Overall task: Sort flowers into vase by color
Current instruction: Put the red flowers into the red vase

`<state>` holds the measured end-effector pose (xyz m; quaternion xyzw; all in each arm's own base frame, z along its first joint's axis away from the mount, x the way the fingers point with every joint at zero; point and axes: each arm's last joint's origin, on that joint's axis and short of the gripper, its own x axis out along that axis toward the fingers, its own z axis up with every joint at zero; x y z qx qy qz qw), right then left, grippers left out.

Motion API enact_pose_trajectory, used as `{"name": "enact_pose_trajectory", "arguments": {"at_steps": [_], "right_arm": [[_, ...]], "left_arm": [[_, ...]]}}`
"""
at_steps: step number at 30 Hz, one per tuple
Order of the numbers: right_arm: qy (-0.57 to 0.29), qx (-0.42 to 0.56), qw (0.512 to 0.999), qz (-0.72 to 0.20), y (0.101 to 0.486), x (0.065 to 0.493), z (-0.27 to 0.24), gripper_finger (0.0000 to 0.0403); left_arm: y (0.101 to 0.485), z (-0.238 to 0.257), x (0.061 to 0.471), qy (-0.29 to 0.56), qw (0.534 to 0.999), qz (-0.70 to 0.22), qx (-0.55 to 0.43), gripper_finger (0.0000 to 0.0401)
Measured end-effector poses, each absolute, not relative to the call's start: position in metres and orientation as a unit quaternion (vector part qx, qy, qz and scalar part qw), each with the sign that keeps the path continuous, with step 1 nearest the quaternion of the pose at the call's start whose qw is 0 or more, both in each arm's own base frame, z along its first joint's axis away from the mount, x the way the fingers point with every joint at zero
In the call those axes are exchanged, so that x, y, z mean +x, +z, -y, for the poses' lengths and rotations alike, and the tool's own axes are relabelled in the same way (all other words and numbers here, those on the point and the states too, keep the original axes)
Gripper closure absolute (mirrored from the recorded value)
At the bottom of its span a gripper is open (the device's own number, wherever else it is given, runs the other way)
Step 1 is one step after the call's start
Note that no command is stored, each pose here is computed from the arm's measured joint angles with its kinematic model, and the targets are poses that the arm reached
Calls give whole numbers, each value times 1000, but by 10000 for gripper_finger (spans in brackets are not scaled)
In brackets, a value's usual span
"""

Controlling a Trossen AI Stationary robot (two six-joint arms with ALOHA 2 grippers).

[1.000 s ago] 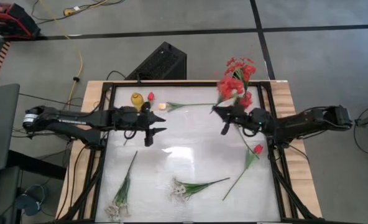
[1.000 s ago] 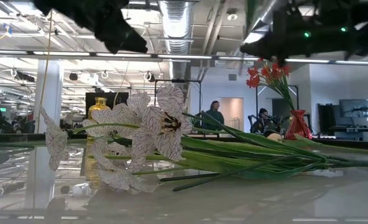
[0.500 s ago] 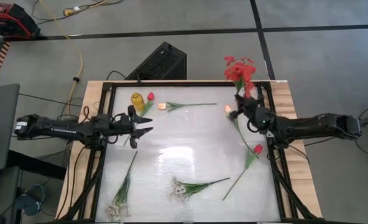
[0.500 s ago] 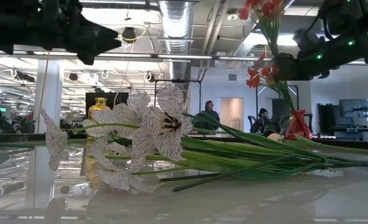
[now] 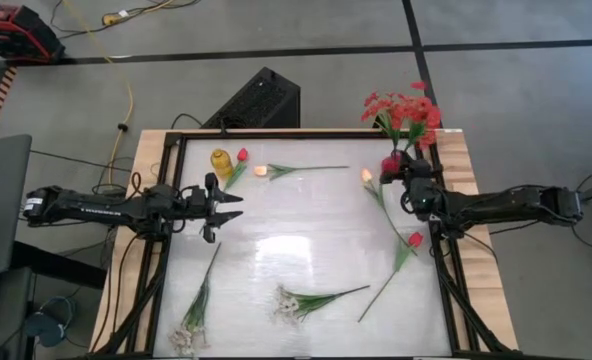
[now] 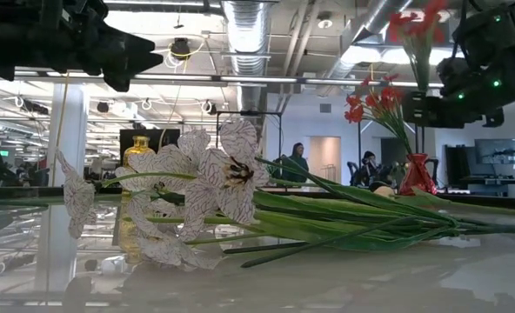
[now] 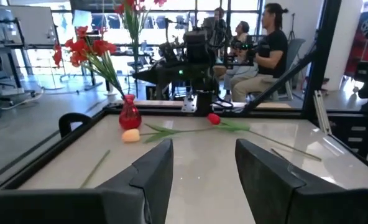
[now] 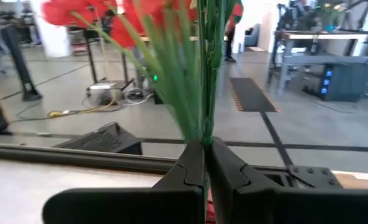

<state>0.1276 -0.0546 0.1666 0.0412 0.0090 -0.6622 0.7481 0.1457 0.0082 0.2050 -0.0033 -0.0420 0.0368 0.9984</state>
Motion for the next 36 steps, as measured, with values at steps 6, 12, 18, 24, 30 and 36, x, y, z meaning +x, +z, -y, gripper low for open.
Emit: {"name": "enact_pose_trajectory", "arguments": {"at_steps": [6,12,18,24,30,36], "right_arm": [[-682,51,729,0,165,124,61,375],[-678,65,732,19,168,124,66,373],[-677,62,733,29,173,124,68,373],[-676,53,734,33,176,124,68,374],[-677,54,733,31,175,125,69,372],[-700,68,711,26,164,126,78,373]], "left_arm": [[205,-8,146,37,998,42,-5,239],[205,-8,146,36,998,42,-6,239],[205,-8,146,36,998,42,-7,239],[205,-8,146,36,998,42,-7,239],[205,-8,146,36,998,42,-6,239],[207,-8,146,36,998,53,-6,239]]}}
